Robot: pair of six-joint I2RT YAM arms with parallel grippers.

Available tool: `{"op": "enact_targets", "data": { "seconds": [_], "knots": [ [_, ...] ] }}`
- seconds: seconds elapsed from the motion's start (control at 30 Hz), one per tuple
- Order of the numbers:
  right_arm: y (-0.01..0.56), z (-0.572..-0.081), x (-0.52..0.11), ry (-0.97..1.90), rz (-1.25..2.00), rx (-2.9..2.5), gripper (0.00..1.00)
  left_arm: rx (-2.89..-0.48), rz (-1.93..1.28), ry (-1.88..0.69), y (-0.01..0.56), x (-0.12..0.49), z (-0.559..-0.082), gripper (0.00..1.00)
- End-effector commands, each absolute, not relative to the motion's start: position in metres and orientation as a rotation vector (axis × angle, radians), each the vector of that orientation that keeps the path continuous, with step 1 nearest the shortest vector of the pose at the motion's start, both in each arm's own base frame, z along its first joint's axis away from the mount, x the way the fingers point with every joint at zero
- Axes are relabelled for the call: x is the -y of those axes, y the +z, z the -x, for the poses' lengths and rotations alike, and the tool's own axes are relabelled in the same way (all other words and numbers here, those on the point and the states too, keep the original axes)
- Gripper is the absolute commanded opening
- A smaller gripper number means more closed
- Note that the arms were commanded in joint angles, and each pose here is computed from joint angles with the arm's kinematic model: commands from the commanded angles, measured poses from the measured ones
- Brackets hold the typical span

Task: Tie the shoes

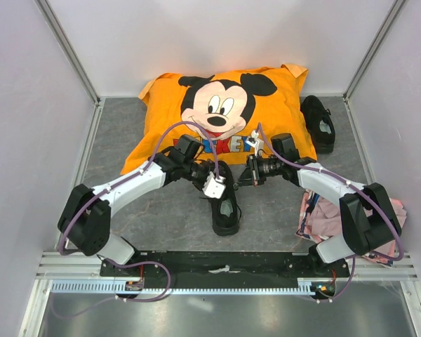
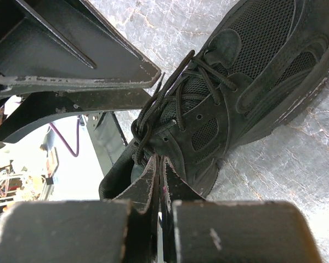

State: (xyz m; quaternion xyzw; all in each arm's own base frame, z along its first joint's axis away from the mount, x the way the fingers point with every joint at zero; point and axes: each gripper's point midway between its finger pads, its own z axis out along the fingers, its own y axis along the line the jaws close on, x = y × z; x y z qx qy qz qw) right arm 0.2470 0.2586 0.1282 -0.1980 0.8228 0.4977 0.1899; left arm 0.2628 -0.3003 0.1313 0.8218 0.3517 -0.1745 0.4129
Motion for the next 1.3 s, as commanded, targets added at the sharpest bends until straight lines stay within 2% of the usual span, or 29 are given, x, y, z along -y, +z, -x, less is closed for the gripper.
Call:
{"op": "enact_targets", "data": {
  "seconds": [0.0,0.33,0.53,0.63,0.67,0.87,1.27],
  "knots": [
    [0.148,-0.253,-0.261,1.394,0.615,-2.227,0.0,-0.738,-2.119,-0.439,0.144,0.313,-0.262,0.61],
    [0.155,-0.256,-0.263,1.397,0.626,-2.206,0.0,-0.662,-2.288,-0.509,0.128,0.311,-0.25,0.56],
    [0.154,-0.257,-0.263,1.396,0.623,-2.208,0.0,-0.634,-2.374,-0.534,0.12,0.306,-0.244,0.44],
    [0.155,-0.258,-0.264,1.395,0.622,-2.206,0.0,-0.635,-2.4,-0.545,0.119,0.304,-0.241,0.31],
    [0.155,-0.258,-0.263,1.389,0.621,-2.205,0.0,-0.641,-2.406,-0.546,0.119,0.303,-0.239,0.23],
    [0.155,-0.259,-0.257,1.359,0.61,-2.204,0.0,-0.691,-2.39,-0.525,0.129,0.295,-0.235,0.02],
    [0.143,-0.261,-0.242,1.258,0.596,-2.234,0.0,-0.863,-2.358,-0.49,0.116,0.27,-0.221,0.01]
  ]
}}
